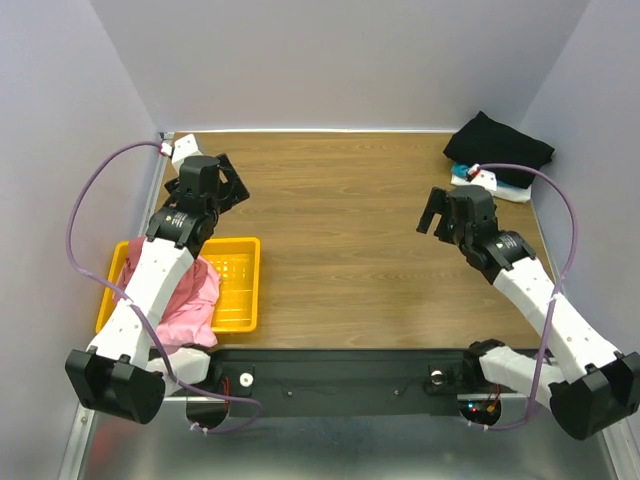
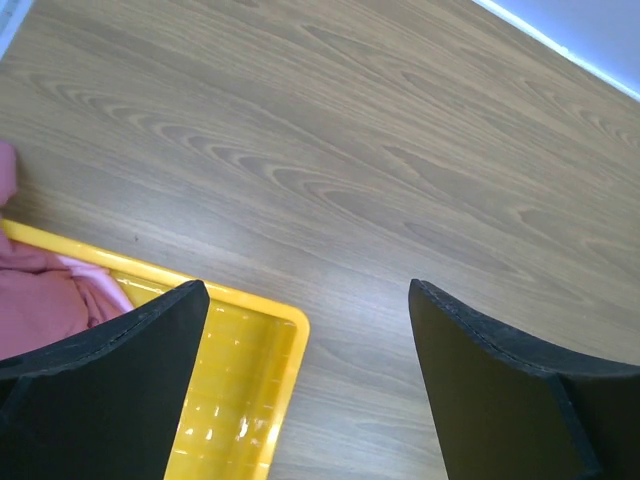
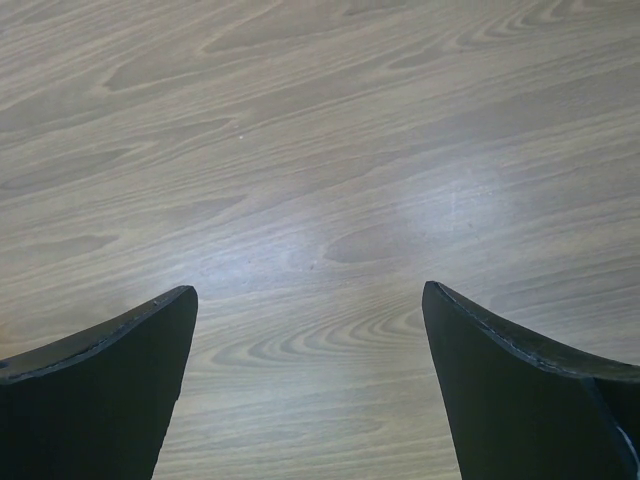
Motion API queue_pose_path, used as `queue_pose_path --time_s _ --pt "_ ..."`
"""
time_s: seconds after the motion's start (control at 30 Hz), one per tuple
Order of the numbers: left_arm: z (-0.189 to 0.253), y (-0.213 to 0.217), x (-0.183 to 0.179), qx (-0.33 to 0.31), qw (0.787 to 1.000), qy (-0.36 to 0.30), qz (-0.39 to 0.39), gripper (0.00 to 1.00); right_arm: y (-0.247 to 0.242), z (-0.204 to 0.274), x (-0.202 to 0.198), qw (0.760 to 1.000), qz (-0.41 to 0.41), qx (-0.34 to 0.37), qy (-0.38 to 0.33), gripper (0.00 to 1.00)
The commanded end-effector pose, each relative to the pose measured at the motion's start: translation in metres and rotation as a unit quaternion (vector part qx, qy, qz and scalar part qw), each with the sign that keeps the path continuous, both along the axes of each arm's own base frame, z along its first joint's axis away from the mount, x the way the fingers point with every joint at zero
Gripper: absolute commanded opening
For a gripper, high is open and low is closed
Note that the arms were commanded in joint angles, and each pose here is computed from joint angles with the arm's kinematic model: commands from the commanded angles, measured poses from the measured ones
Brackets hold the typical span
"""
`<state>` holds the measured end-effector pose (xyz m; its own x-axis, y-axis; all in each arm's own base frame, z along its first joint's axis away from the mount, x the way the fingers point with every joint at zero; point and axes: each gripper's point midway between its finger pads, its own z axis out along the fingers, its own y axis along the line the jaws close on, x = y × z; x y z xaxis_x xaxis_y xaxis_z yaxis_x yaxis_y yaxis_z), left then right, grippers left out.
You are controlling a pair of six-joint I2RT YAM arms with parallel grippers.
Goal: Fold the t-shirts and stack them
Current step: Grab the tshirt from the pile
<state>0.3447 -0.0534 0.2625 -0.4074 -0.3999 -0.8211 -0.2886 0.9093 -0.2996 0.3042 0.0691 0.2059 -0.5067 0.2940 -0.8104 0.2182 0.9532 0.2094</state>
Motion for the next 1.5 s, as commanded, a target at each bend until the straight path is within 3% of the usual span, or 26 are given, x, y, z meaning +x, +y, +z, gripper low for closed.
queue_pose_path --time_s 0.0,0.17,0.3,0.43,0.63,0.77,0.97,1.13,1.47 --pt "0.050 0.029 -0.003 0.016 0.994 -0.073 0.076 0.95 -0.003 0.022 0.017 0.999 -0.009 -0.019 -0.025 1.00" --pt "0.057 0.028 0.006 0.027 0.993 -0.089 0.066 0.99 -0.004 0.023 0.035 0.999 -0.011 -0.021 -0.025 1.00" --pt "0.033 0.030 0.024 0.029 0.997 -0.050 0.057 0.99 -0.008 0.017 0.047 1.000 -0.020 0.005 -0.023 1.00" --pt "-0.014 0.100 0.032 -0.006 0.988 0.024 0.154 0.98 -0.005 0.006 0.057 0.999 -0.005 0.038 -0.013 1.00" --pt "-0.019 0.165 -0.017 0.028 0.952 0.037 0.301 0.99 0.000 -0.005 0.073 0.998 0.015 0.053 0.007 1.00" --pt "-0.049 0.187 -0.055 0.011 0.930 0.075 0.360 0.99 0.009 -0.010 0.083 0.997 0.027 0.070 0.016 1.00" --pt "-0.102 0.173 -0.081 -0.047 0.909 0.126 0.394 0.99 0.020 -0.013 0.095 0.995 0.043 0.084 0.025 1.00" --pt "-0.119 0.169 -0.098 -0.098 0.883 0.102 0.448 0.99 0.025 -0.011 0.099 0.994 0.049 0.092 0.026 1.00" --pt "-0.148 0.166 -0.106 -0.099 0.875 0.127 0.457 0.99 0.031 -0.015 0.101 0.992 0.059 0.103 0.034 1.00"
